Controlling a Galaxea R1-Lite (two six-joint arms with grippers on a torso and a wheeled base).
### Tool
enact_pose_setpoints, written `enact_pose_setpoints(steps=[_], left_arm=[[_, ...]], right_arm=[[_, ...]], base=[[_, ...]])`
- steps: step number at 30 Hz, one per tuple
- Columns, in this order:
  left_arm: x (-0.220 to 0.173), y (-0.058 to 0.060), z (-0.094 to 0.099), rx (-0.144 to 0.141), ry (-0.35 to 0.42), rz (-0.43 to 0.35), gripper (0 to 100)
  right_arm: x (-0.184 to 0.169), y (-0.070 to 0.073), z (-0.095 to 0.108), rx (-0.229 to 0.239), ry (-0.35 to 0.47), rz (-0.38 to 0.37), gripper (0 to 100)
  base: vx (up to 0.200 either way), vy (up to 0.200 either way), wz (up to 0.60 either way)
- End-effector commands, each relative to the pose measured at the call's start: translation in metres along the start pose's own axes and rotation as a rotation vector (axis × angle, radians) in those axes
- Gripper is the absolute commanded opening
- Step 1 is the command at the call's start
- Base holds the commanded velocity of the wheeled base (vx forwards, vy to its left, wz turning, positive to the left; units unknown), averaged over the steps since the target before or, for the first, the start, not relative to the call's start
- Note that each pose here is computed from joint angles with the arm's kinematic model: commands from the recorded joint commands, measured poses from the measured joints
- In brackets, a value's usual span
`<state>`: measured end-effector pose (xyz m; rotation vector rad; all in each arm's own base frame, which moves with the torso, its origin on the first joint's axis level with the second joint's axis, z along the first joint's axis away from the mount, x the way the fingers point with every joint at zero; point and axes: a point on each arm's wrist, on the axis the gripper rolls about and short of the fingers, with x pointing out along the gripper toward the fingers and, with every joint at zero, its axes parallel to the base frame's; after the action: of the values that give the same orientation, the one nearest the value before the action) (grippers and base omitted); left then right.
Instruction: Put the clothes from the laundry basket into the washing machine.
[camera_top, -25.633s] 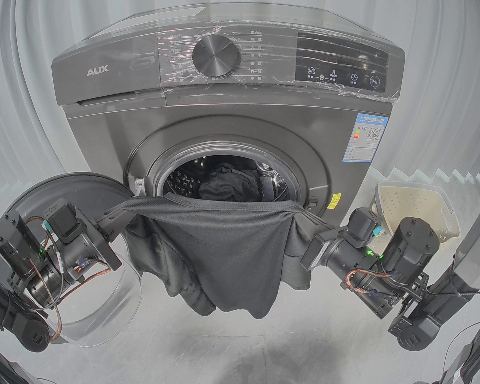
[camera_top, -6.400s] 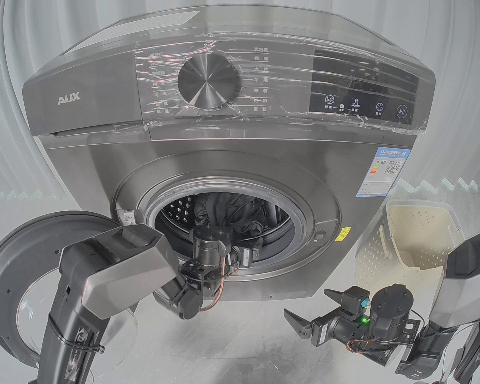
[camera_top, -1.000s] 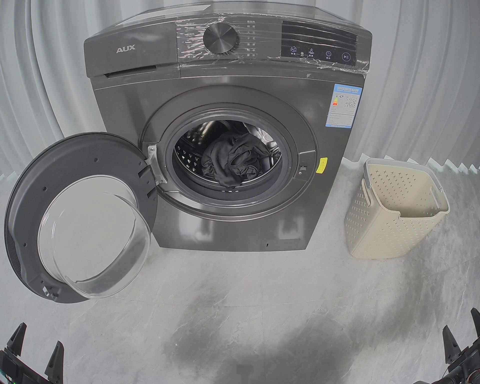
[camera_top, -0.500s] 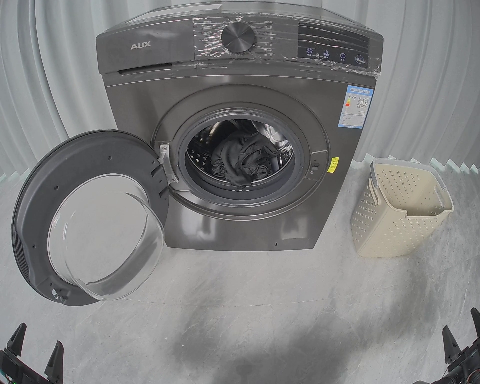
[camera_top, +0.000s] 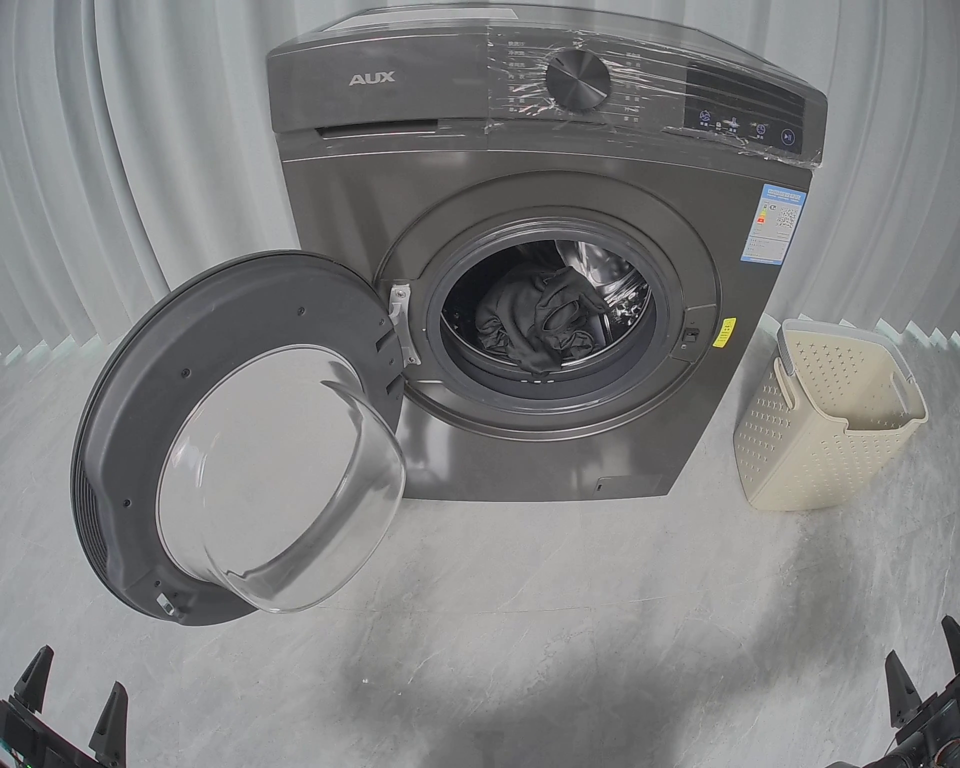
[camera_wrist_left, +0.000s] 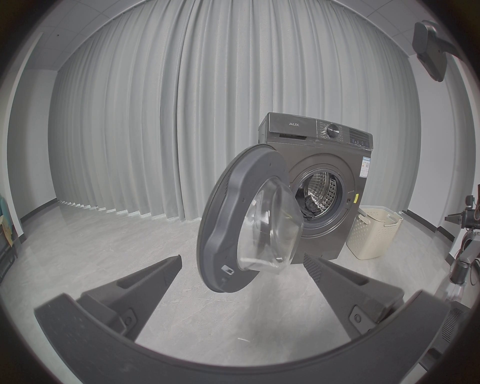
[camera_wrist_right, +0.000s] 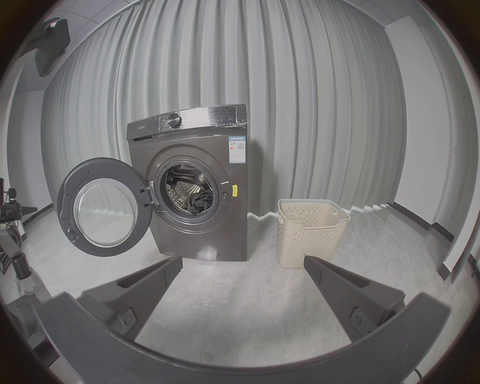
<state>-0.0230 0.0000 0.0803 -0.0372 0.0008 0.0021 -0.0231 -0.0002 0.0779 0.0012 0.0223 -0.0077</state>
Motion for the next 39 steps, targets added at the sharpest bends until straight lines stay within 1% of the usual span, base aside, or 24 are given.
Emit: enact_pose_setpoints(steps=[1,5,7,8,9,14,20,24,25,26,27,28,29,30,31,33,35,37,38,39], left_arm=[[0.000,0.000,-0.004,0.000,0.001,0.001,100],[0.000,0.000,-0.004,-0.001,0.001,0.001,100],[0.000,0.000,-0.004,0.003,-0.001,0.001,100],[0.000,0.000,-0.005,0.007,0.001,0.001,100],[0.000,0.000,-0.005,0.019,0.002,0.001,100],[0.000,0.000,-0.005,0.031,0.001,-0.002,100],[0.000,0.000,-0.005,0.030,0.001,-0.002,100],[0.000,0.000,-0.005,0.019,0.001,0.002,100],[-0.001,0.000,0.000,0.007,-0.022,0.002,100],[-0.004,-0.001,0.014,-0.010,-0.069,0.006,100],[-0.008,-0.002,0.037,-0.036,-0.133,0.001,100],[-0.009,-0.002,0.052,-0.059,-0.162,-0.007,100],[-0.012,-0.003,0.080,-0.087,-0.200,-0.032,100],[-0.008,-0.003,0.091,-0.090,-0.176,-0.043,100],[0.003,-0.004,0.098,-0.089,-0.118,-0.061,100],[0.027,-0.005,0.103,-0.089,-0.009,-0.084,100],[0.052,-0.007,0.109,-0.098,0.049,-0.096,100],[0.065,-0.008,0.110,-0.098,0.065,-0.084,100],[0.083,-0.007,0.114,-0.099,0.057,-0.062,100],[0.091,-0.007,0.116,-0.096,0.051,-0.047,100]], right_arm=[[0.000,0.000,-0.002,0.000,-0.002,0.000,100],[0.000,0.000,-0.002,0.000,-0.002,0.000,100],[0.000,0.000,-0.002,0.000,-0.002,0.000,100],[0.000,0.000,-0.002,0.000,-0.002,0.000,100],[0.000,0.000,-0.002,0.000,-0.002,0.000,100],[0.000,0.000,-0.002,0.000,-0.002,0.000,100],[0.000,0.000,-0.002,0.000,-0.002,0.000,100],[0.000,0.000,-0.002,0.000,-0.002,0.000,100],[0.000,0.000,-0.002,0.000,-0.002,0.000,100],[0.000,0.000,-0.002,0.000,-0.002,0.000,100],[0.000,0.000,-0.002,0.000,-0.002,0.000,100],[0.000,0.000,-0.002,0.000,-0.002,0.000,100],[0.000,0.000,-0.002,0.000,-0.002,0.000,100],[0.000,0.000,-0.002,0.000,-0.002,0.000,100],[0.000,0.000,-0.002,0.000,-0.002,0.000,100],[0.000,0.000,-0.002,0.000,-0.002,0.000,100],[0.000,0.000,-0.002,0.000,-0.002,0.000,100],[0.000,0.000,-0.002,0.000,-0.002,0.000,100],[0.000,0.000,-0.002,0.000,-0.002,0.000,100],[0.000,0.000,-0.002,0.000,-0.002,0.000,100]], base=[[-0.200,0.000,0.00],[-0.200,0.000,0.00],[-0.200,0.000,0.00],[0.000,0.000,0.00],[0.000,0.000,0.00],[0.000,0.000,0.00],[0.000,0.000,0.00],[0.000,0.000,0.00],[0.000,0.000,0.00],[0.000,0.000,0.00],[0.000,0.000,0.00],[0.000,0.000,0.00],[0.000,0.000,0.00],[0.000,0.000,0.00],[0.000,0.000,0.00],[0.000,0.000,0.00],[0.000,0.000,0.00],[0.000,0.000,0.00],[0.000,0.000,0.00],[0.000,0.000,0.00]])
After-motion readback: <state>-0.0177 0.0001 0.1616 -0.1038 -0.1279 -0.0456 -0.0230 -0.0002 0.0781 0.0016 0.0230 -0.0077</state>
